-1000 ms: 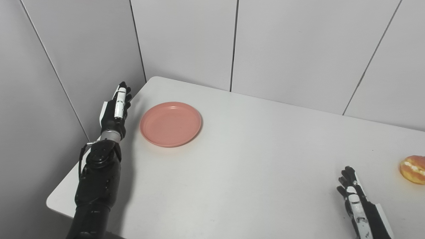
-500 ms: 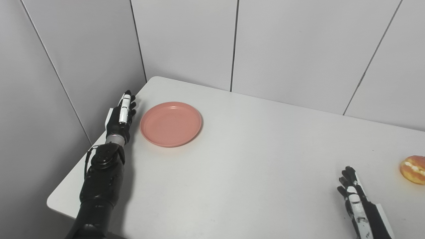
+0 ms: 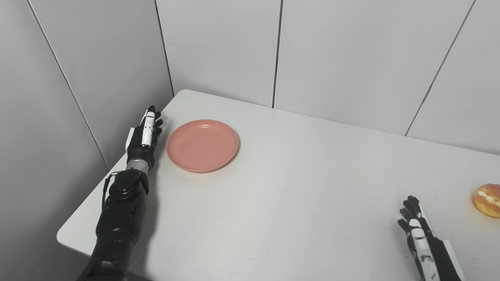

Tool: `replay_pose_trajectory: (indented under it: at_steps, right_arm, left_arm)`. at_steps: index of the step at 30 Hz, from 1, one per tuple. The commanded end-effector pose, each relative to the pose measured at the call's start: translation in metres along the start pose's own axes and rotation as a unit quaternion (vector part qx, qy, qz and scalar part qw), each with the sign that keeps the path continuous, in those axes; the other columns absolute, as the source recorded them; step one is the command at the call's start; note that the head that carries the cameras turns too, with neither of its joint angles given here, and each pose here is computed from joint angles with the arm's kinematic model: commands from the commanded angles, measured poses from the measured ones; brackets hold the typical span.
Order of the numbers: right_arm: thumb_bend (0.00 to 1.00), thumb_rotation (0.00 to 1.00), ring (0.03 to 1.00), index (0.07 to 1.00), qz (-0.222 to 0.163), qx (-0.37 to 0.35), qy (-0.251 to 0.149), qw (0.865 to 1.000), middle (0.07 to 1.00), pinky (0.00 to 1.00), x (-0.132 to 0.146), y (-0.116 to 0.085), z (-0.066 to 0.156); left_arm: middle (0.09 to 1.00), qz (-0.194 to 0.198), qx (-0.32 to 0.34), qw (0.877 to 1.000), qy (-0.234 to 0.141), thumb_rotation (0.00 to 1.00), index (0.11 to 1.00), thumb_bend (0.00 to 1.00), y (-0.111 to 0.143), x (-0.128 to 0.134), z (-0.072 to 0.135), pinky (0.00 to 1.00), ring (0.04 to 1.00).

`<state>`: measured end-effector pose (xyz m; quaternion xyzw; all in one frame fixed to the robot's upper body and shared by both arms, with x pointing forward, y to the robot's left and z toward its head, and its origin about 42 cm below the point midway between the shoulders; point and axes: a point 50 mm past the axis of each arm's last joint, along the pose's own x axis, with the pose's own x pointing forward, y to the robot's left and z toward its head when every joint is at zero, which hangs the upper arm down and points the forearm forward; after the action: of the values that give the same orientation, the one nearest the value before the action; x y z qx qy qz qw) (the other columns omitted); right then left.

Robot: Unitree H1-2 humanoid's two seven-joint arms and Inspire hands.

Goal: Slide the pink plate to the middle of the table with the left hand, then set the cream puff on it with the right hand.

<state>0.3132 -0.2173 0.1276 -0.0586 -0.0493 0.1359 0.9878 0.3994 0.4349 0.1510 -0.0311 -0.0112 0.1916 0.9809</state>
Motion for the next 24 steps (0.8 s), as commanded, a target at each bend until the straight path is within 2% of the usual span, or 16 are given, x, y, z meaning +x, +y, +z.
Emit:
replay_pose_trajectory:
  at_steps: [1, 7, 12, 15, 24]
  right_arm:
    - [0.16, 1.0, 1.0, 1.0, -0.001, -0.007, 0.006, 1.0, 1.0, 1.0, 0.001, -0.001, 0.003]
    - [0.17, 1.0, 1.0, 1.0, 0.0, -0.002, 0.004, 1.0, 1.0, 1.0, 0.001, -0.001, 0.003]
    - [0.16, 1.0, 1.0, 1.0, -0.001, -0.008, 0.003, 1.0, 1.0, 1.0, 0.001, 0.0, 0.004]
    - [0.17, 1.0, 1.0, 1.0, -0.003, -0.012, 0.006, 1.0, 1.0, 1.0, 0.001, 0.0, 0.005]
    - [0.18, 1.0, 1.0, 1.0, -0.004, -0.009, 0.002, 1.0, 1.0, 1.0, 0.001, 0.001, 0.005]
  left_arm:
    - [0.967, -0.03, -0.01, 0.999, -0.006, 1.0, 0.946, 0.38, -0.016, 0.006, 0.007, 0.99, 0.973]
    - [0.955, -0.053, -0.01, 0.999, 0.001, 1.0, 0.935, 0.4, -0.032, -0.001, 0.002, 0.97, 0.953]
    - [0.945, -0.075, -0.017, 0.997, 0.003, 1.0, 0.938, 0.38, -0.046, -0.009, 0.001, 0.96, 0.944]
    - [0.963, -0.083, -0.019, 0.996, 0.006, 1.0, 0.947, 0.41, -0.053, -0.012, 0.002, 0.97, 0.96]
    - [0.969, -0.102, -0.038, 0.994, 0.013, 1.0, 0.95, 0.37, -0.073, -0.024, 0.002, 0.98, 0.973]
